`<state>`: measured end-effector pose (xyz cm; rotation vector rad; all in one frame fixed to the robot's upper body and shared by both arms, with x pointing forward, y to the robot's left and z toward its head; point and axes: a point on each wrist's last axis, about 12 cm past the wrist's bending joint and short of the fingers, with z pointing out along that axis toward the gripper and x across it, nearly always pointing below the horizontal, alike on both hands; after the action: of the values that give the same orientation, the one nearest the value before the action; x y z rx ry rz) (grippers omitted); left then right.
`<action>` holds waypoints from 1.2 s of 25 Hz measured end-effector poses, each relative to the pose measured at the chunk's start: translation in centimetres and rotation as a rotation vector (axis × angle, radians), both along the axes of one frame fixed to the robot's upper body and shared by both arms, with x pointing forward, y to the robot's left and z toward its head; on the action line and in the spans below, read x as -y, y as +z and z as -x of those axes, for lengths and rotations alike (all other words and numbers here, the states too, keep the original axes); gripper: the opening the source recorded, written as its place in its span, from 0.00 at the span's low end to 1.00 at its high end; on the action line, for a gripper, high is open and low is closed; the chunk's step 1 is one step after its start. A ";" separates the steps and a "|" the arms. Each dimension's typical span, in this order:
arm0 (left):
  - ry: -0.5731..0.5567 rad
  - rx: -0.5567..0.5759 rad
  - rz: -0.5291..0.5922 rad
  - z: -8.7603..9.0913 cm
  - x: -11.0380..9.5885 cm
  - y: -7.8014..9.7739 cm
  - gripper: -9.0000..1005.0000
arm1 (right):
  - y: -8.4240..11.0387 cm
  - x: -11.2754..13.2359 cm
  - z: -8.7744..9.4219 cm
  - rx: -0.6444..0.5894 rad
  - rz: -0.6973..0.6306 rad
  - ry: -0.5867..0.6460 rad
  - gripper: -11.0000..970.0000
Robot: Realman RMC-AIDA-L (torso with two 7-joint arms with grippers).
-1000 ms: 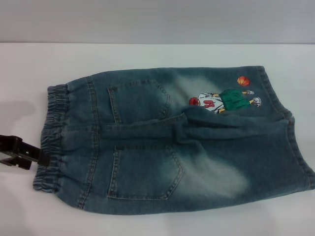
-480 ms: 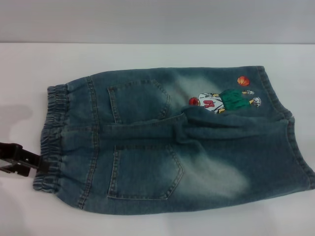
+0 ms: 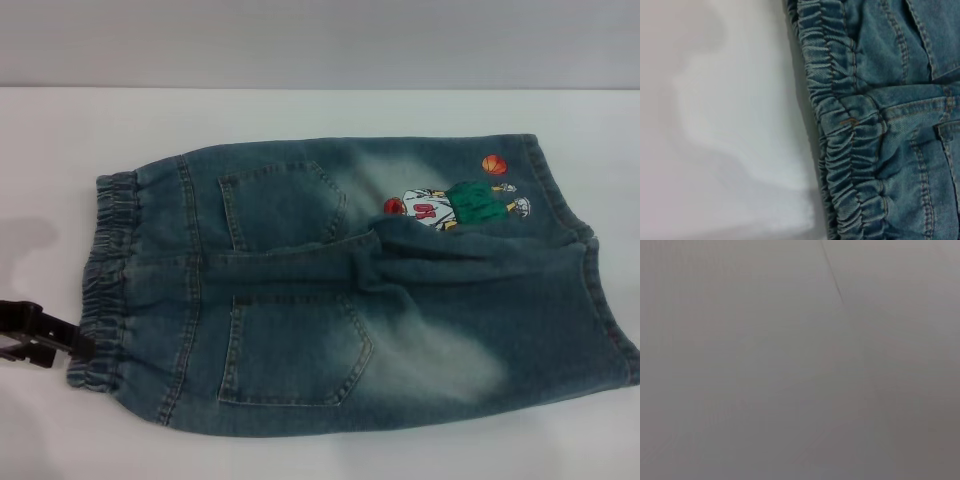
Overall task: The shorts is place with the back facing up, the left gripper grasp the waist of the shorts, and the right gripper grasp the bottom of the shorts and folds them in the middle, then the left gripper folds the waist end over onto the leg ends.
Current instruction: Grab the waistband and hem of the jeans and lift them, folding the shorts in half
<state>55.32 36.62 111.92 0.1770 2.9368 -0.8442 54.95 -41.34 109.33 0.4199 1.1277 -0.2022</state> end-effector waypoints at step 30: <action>-0.033 0.000 -0.039 -0.7 1.0 -0.4 0.66 | 0.2 -0.2 0.1 0.020 0.010 0.003 0.62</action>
<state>55.98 35.58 111.52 0.2293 2.9592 -0.7916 54.90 -41.17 109.55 0.4101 1.1073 -0.2003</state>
